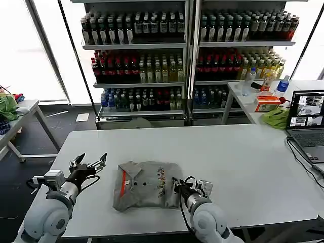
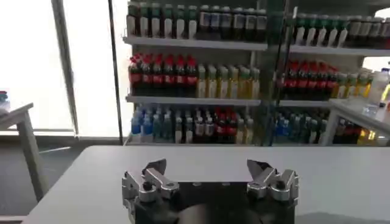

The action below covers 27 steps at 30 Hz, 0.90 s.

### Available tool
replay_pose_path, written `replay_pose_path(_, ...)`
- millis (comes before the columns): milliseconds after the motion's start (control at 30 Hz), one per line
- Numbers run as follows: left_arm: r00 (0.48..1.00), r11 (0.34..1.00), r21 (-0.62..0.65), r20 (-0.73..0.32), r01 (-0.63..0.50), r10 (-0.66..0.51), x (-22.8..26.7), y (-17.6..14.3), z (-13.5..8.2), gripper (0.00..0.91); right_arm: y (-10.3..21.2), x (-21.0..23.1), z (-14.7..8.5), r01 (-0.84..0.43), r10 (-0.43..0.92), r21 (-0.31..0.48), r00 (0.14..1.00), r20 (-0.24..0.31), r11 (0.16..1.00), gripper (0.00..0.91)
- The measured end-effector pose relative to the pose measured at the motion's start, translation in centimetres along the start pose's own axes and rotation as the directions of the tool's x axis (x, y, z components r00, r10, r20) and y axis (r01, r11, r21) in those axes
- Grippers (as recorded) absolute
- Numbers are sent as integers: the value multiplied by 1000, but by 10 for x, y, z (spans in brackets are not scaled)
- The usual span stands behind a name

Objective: Fold and organize the clothes.

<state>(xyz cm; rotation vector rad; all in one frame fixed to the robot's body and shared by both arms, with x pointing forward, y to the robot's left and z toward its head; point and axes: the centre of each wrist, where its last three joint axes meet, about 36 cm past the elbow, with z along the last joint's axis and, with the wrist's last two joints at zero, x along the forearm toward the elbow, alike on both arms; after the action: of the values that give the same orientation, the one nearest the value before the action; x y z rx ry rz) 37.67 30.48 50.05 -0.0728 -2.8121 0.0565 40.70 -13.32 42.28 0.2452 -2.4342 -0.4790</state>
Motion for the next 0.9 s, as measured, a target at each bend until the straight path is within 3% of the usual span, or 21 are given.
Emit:
replay_pose_path(333, 1000, 1000, 0, 5, 8, -8, 1, 1, -3, 907, -22, 5, -22, -29, 27, 44, 998, 51, 999, 0)
replay_pose_path(733, 1000, 1000, 16, 10, 20, -20, -1, 3, -1, 907, -70, 4, -50, -127, 114, 129, 988, 106, 983, 0)
replay_pose_path(767, 1000, 1000, 18, 11, 19, -19, 0, 2, -1, 907, -74, 4, -53, -139, 124, 136, 986, 111, 981, 121)
replay_pose_path(800, 1000, 1000, 20, 12, 18, -19, 0, 2, -1, 907, -78, 4, -55, -153, 137, 145, 984, 118, 977, 595)
replay_pose_path(833, 1000, 1000, 22, 11, 17, -17, 0, 1, 0, 907, -82, 4, -57, -166, 148, 151, 981, 122, 974, 907)
replay_pose_path(900, 1000, 1000, 25, 9, 13, -13, 0, -1, 1, 907, -87, 4, -59, -185, 165, 164, 978, 129, 969, 907)
